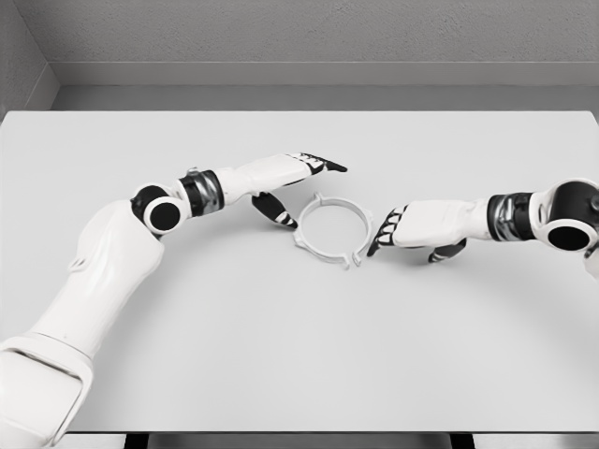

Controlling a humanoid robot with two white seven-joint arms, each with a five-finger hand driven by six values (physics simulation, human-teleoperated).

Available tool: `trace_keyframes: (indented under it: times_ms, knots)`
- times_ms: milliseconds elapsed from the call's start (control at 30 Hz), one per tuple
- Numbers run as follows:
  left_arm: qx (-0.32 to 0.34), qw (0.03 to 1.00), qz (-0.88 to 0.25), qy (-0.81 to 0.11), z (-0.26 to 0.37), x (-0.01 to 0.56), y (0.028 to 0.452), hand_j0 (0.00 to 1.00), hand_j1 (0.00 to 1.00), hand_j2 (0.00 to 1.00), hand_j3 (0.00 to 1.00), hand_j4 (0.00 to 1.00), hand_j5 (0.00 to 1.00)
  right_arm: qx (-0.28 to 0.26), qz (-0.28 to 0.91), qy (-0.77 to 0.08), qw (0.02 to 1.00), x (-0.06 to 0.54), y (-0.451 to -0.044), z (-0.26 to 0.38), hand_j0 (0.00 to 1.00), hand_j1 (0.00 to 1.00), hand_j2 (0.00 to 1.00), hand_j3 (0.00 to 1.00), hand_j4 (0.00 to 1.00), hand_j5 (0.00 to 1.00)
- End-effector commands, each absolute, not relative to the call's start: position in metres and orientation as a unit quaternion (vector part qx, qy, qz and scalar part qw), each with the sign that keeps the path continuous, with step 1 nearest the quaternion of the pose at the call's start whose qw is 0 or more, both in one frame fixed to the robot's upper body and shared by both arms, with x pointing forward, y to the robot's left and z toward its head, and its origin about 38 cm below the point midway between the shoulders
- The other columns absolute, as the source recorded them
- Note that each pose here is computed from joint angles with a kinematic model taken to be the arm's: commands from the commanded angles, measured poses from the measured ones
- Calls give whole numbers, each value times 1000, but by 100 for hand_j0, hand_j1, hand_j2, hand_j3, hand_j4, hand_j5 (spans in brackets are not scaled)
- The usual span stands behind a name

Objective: Assemble PVC drainage pipe clamps

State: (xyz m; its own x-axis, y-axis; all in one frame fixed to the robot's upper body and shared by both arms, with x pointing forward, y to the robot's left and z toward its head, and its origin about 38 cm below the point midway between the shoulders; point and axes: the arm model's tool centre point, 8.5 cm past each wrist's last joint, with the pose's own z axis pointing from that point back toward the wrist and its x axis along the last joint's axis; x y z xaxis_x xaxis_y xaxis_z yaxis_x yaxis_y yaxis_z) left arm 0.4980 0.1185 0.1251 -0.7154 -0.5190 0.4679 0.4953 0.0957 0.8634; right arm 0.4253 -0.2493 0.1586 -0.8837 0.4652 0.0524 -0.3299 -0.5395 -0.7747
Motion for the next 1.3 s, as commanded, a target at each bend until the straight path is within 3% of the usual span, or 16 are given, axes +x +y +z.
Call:
trace_keyframes:
  times_ms: [0,300,500,700,833,933,1000,1100,1267]
  knots:
    - [7,378,-669,-640,126,498,117,100,100,100,100,100,100,-78,873,-423,231,426,-248,157,88,88,88,88,88,88]
    - [6,375,-675,-635,124,496,115,100,100,100,100,100,100,-78,871,-427,231,432,-242,157,88,88,88,88,88,88]
    - [17,380,-669,-638,132,504,129,100,100,100,100,100,100,-90,875,-412,238,430,-262,161,88,88,88,88,88,88]
    - [75,416,-652,-629,155,519,223,100,100,100,100,100,100,-111,874,-414,231,420,-284,190,90,90,90,90,90,90]
    - [100,429,-651,-618,161,519,260,100,100,100,100,100,100,-163,834,-462,253,423,-321,250,100,100,100,100,100,100]
    - [152,452,-641,-602,180,517,324,100,100,100,100,100,100,-162,766,-535,317,410,-357,255,100,100,100,100,100,100]
    - [168,460,-643,-590,183,514,346,100,100,100,100,100,100,-164,716,-582,349,402,-376,257,100,100,100,100,100,100]
    - [188,471,-638,-580,191,510,373,100,100,100,100,100,100,-143,692,-610,359,397,-373,252,100,100,100,100,100,100]
    - [191,476,-636,-577,190,510,379,100,100,100,100,100,100,-140,663,-634,373,391,-377,245,100,100,100,100,100,100]
